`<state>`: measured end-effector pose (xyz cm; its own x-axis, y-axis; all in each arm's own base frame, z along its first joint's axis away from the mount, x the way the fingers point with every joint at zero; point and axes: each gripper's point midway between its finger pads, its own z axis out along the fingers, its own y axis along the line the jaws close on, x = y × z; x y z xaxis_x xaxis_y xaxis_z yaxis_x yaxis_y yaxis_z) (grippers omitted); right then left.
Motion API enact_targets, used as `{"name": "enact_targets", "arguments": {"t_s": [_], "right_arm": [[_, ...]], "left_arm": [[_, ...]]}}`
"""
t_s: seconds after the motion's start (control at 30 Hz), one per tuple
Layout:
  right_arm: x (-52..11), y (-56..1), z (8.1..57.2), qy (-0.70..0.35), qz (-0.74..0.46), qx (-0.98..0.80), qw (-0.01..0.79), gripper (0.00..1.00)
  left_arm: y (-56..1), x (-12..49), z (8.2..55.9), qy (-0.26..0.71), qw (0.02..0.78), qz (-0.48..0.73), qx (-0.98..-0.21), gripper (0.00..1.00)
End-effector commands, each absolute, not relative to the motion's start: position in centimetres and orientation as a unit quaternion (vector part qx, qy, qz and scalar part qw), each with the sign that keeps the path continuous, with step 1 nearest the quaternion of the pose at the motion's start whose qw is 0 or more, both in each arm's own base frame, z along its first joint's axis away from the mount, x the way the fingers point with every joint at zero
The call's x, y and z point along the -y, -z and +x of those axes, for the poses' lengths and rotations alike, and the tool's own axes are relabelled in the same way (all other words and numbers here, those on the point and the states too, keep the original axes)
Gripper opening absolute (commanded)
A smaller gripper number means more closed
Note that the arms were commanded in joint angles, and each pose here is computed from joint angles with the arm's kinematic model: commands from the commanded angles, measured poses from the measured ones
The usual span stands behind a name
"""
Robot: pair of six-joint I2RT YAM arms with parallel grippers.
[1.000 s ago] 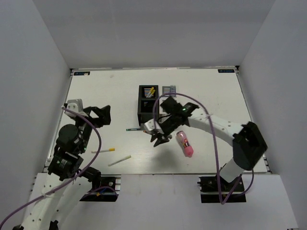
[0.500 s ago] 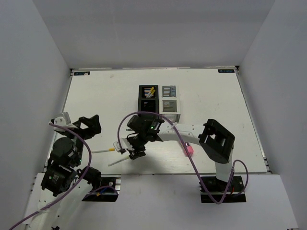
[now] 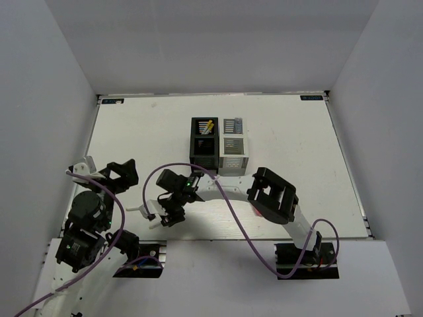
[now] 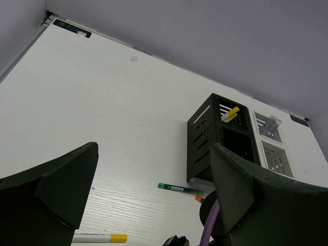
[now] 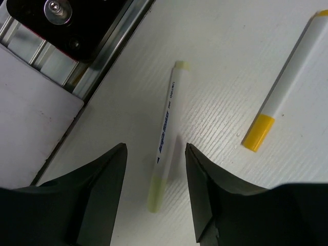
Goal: Sort the stationery into containers
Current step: Pick up the pen from the center of the board.
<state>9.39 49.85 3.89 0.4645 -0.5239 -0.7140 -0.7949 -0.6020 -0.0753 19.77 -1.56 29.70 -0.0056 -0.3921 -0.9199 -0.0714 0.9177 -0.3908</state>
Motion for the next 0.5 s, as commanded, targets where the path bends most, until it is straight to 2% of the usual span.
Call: {"name": "enact_targets", "arguments": {"t_s": [0.0, 0.37, 0.43, 0.47], "right_arm": [[-50.6, -4.9, 9.2, -0.335, -0.827, -0.399, 0.212, 0.55], [-51.1, -2.1, 9.3, -0.313, -0.833, -0.414, 0.194, 0.53], [-51.1, -1.7, 9.3, -0.312, -0.833, -0.415, 0.190, 0.52], [-51.1, -1.8, 9.4, -0.310, -0.834, -0.415, 0.189, 0.48]], "left_arm": [[-29.8, 1.2, 19.6, 0.113, 0.686, -0.172, -0.698, 0.99], [-30.1, 0.9, 19.3, 0.113, 0.692, -0.176, -0.691, 0.99], [-30.1, 0.9, 19.3, 0.113, 0.692, -0.176, -0.691, 0.99], [-30.1, 0.9, 19.3, 0.113, 0.692, -0.176, -0.691, 0.99]]}}
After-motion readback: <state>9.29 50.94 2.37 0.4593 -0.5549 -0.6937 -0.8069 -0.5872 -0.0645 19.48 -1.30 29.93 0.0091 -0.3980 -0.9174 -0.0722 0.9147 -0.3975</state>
